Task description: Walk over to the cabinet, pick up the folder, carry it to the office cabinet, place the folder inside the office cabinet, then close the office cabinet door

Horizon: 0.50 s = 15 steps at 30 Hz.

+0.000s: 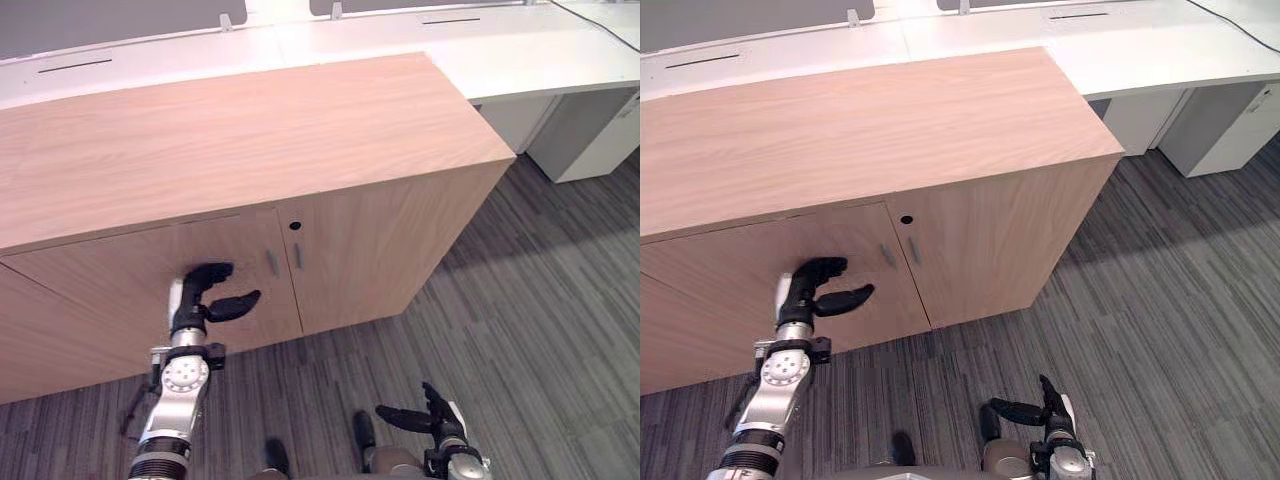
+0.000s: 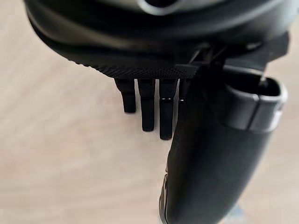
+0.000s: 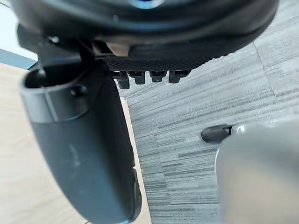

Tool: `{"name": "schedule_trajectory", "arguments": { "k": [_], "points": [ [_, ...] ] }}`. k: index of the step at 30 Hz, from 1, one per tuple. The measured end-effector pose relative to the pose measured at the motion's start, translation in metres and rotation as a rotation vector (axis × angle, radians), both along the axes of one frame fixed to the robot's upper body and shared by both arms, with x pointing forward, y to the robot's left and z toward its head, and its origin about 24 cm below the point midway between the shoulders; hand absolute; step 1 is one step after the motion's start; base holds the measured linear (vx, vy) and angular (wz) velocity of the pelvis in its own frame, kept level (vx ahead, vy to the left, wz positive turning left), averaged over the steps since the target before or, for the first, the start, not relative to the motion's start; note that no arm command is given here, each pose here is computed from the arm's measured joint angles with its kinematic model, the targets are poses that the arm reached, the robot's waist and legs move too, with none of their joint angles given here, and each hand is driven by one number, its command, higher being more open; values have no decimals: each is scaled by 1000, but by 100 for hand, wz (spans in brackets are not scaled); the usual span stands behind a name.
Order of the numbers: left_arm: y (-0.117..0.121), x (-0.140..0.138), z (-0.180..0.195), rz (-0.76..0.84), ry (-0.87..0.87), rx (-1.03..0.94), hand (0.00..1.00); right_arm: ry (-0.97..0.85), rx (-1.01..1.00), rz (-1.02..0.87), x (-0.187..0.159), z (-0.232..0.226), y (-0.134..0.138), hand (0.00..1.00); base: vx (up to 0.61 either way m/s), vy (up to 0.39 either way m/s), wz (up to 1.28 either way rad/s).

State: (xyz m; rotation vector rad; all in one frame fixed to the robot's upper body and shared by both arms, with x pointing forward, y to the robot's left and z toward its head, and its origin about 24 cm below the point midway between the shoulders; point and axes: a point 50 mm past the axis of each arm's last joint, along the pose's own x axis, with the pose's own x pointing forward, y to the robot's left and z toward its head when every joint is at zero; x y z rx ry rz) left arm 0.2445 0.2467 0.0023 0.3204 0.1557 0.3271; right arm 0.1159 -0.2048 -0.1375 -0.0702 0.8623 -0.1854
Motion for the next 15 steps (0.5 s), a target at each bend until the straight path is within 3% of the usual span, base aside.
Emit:
{"name": "schedule_trajectory", "arguments": {
  "k": [5,8,13,15],
  "points": [
    [-13,-25,-23,-7,65,-83,100,13,-2,-3,-2,-1,-2,100,32,2,3],
    [-26,-55,-51,-21,174,-197,100,16,-4,-13,-2,-1,-3,100,-26,11,1],
    [-35,-129,-123,15,573,-300,100,26,-42,-35,-4,0,-11,100,-13,4,0],
    [-33,-147,-135,34,665,-298,100,25,-52,-50,-4,0,-13,100,0,0,0]
  ]
}}
